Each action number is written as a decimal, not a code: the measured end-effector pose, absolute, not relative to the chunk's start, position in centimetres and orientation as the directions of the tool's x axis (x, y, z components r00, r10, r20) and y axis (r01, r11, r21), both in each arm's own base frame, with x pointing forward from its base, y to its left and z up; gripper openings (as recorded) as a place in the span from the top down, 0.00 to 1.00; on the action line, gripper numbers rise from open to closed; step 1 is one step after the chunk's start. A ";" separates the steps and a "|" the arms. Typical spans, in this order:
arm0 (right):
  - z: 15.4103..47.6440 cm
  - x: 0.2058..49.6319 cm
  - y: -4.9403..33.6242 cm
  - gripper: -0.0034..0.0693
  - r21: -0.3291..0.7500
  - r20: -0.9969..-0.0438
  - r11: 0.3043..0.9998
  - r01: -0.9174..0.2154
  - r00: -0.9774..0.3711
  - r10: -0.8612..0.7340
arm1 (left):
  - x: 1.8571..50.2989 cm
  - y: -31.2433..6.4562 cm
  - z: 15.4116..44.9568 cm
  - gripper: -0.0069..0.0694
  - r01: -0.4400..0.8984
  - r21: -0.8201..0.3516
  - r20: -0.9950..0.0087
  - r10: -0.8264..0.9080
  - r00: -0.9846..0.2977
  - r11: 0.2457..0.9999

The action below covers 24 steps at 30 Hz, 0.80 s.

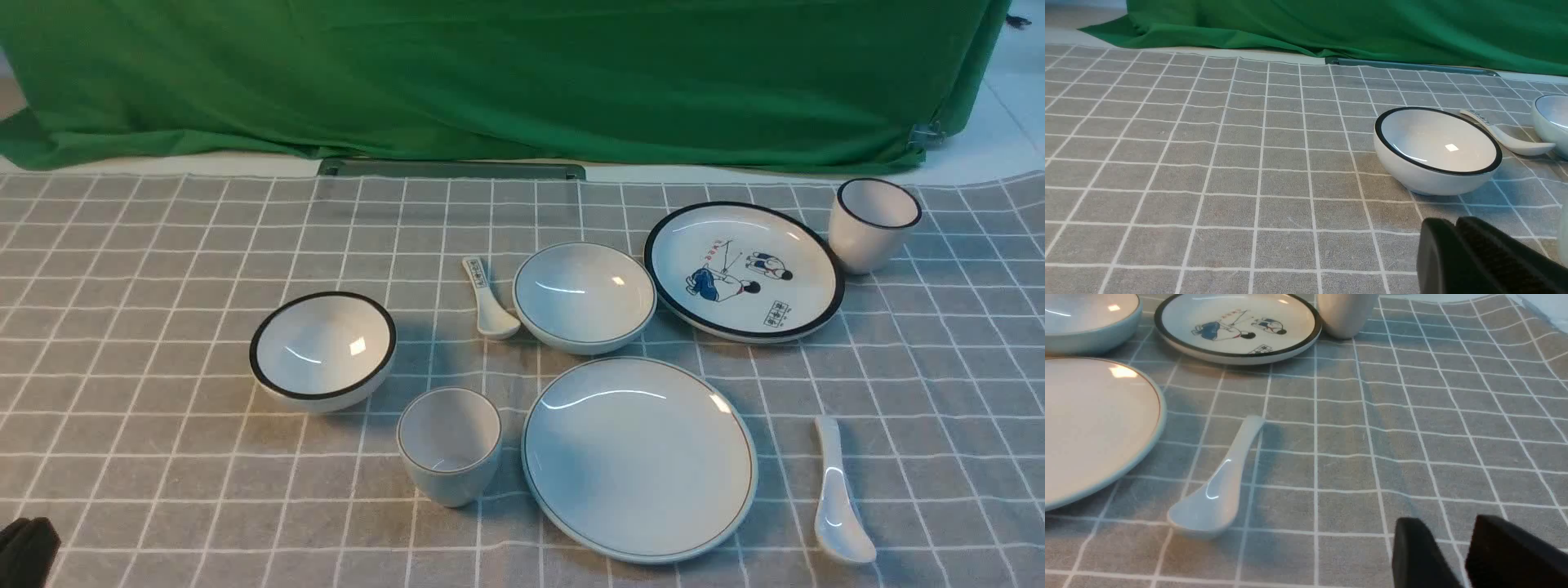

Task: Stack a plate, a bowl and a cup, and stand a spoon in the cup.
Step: Use the left arm to grab a blue rice bowl

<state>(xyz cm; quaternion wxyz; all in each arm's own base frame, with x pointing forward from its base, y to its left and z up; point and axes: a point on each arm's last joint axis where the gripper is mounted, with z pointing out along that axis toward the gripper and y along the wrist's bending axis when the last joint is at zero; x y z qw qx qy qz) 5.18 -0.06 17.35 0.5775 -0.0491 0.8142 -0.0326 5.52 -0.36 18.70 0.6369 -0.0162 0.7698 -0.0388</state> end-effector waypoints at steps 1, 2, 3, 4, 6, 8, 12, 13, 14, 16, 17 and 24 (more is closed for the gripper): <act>17.3 5.2 -0.1 0.62 -0.110 -0.937 0.993 -0.042 -0.328 -0.118 | 5.5 -0.4 18.7 0.89 0.025 -0.080 -0.979 -0.074 -0.188 0.996; 17.3 5.2 -0.1 0.62 -0.110 -0.937 0.993 -0.042 -0.328 -0.118 | 5.5 -0.4 18.7 0.89 0.025 -0.080 -0.979 -0.074 -0.188 0.996; 17.3 5.2 -0.1 0.62 -0.110 -0.937 0.993 -0.042 -0.328 -0.118 | 5.5 -0.4 18.7 0.89 0.025 -0.079 -0.979 -0.073 -0.188 0.997; 17.3 5.2 -0.1 0.62 -0.110 -0.937 0.993 -0.042 -0.328 -0.118 | 5.5 -0.4 18.7 0.89 0.025 -0.079 -0.979 -0.073 -0.188 0.997; 17.3 5.2 -0.1 0.62 -0.110 -0.937 0.993 -0.041 -0.328 -0.117 | 5.5 -0.4 18.7 0.89 0.025 -0.079 -0.979 -0.073 -0.188 0.997; 17.3 5.2 -0.1 0.62 -0.110 -0.937 0.993 -0.042 -0.328 -0.117 | 5.5 -0.4 18.7 0.89 0.025 -0.079 -0.979 -0.073 -0.188 0.997; 17.3 5.2 -0.1 0.62 -0.110 -0.937 0.993 -0.041 -0.328 -0.117 | 5.5 -0.4 18.7 0.89 0.025 -0.079 -0.979 -0.073 -0.188 0.997; 17.3 5.2 -0.1 0.62 -0.110 -0.937 0.993 -0.041 -0.328 -0.117 | 5.5 -0.4 18.7 0.89 0.025 -0.079 -0.979 -0.073 -0.188 0.997; 17.3 5.2 -0.1 0.62 -0.110 -0.937 0.993 -0.041 -0.328 -0.117 | 5.5 -0.4 18.7 0.89 0.025 -0.079 -0.979 -0.073 -0.188 0.997; 17.3 5.2 -0.1 0.62 -0.110 -0.937 0.993 -0.041 -0.328 -0.117 | 5.5 -0.4 18.7 0.89 0.025 -0.079 -0.979 -0.073 -0.188 0.997; 17.3 5.2 -0.1 0.62 -0.110 -0.937 0.993 -0.041 -0.328 -0.117 | 5.5 -0.4 18.7 0.89 0.025 -0.079 -0.979 -0.073 -0.188 0.997; 17.3 5.2 -0.1 0.62 -0.110 -0.937 0.993 -0.041 -0.328 -0.117 | 5.7 -0.3 19.9 0.89 0.021 -0.201 -0.978 -0.200 -0.054 0.979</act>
